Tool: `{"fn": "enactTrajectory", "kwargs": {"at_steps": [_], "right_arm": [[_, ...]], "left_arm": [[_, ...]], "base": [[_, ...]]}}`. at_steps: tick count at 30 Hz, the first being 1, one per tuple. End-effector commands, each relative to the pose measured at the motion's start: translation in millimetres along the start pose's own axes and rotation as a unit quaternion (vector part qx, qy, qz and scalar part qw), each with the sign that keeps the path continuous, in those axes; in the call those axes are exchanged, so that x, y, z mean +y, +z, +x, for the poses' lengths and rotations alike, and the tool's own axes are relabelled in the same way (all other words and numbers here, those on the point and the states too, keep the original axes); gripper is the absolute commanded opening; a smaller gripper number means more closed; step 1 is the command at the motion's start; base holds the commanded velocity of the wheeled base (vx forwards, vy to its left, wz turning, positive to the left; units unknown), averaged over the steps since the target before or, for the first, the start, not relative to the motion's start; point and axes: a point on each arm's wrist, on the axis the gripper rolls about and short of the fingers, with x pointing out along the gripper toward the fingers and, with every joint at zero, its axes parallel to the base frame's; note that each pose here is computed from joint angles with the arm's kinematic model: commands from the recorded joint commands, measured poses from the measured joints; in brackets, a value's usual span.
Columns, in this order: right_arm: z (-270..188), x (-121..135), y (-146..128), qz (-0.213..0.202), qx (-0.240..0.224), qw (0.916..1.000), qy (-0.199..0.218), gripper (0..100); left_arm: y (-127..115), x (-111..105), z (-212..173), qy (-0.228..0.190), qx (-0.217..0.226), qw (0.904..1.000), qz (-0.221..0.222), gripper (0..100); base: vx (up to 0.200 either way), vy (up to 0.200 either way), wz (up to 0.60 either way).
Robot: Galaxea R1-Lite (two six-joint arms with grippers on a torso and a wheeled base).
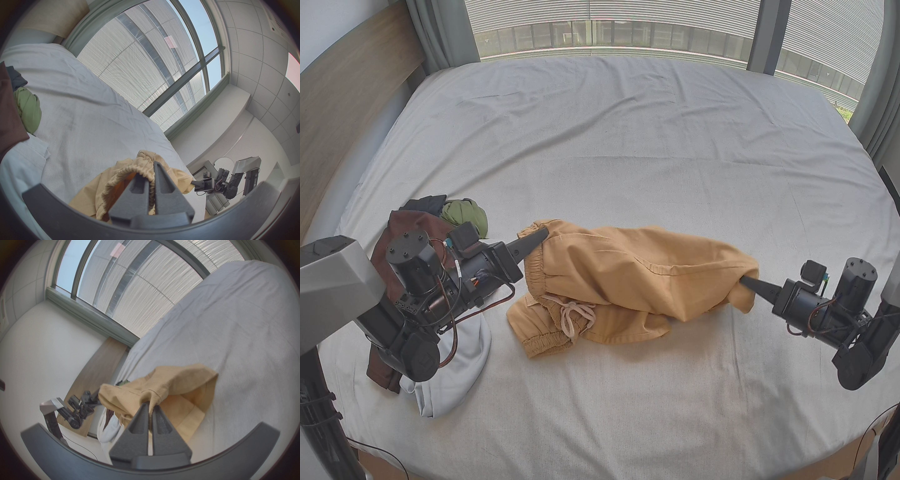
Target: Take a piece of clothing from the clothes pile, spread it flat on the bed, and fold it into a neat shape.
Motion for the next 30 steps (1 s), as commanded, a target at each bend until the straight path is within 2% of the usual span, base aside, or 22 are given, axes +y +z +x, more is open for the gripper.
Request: {"fn": "enactTrajectory", "kwargs": {"at_steps": [1, 5, 13, 14, 22, 30], "right_arm": [[7.7, -19.8, -29.5, 0.018, 0.057, 0.9981, -0.018, 0], [4.6, -20.6, -35.2, 0.027, 0.081, 0.9964, -0.001, 0], [4.4, -21.0, -35.4, 0.027, 0.084, 0.9961, 0.003, 0], [4.2, -21.3, -35.2, 0.027, 0.084, 0.9961, 0.002, 100], [4.8, -33.0, -16.1, 0.019, 0.048, 0.9987, -0.005, 100], [5.6, -48.3, -9.6, 0.039, 0.037, 0.9985, -0.013, 100]], "left_arm": [[-6.5, 8.8, -5.4, 0.005, 0.018, 0.9998, -0.006, 0], [-10.6, 11.5, -6.9, 0.001, 0.03, 0.9993, 0.023, 0], [-13.0, 13.5, -6.4, 0.002, 0.033, 0.9991, 0.027, 0], [-13.0, 13.5, -6.4, 0.002, 0.033, 0.9991, 0.027, 0], [-12.4, 13.4, -5.9, 0.001, 0.032, 0.9991, 0.028, 0], [-11.9, 13.4, -5.4, 0.001, 0.03, 0.9991, 0.029, 0]], "base": [[0.0, 0.0, 0.0], [0.0, 0.0, 0.0], [0.0, 0.0, 0.0], [0.0, 0.0, 0.0], [0.0, 0.0, 0.0], [0.0, 0.0, 0.0]]}}
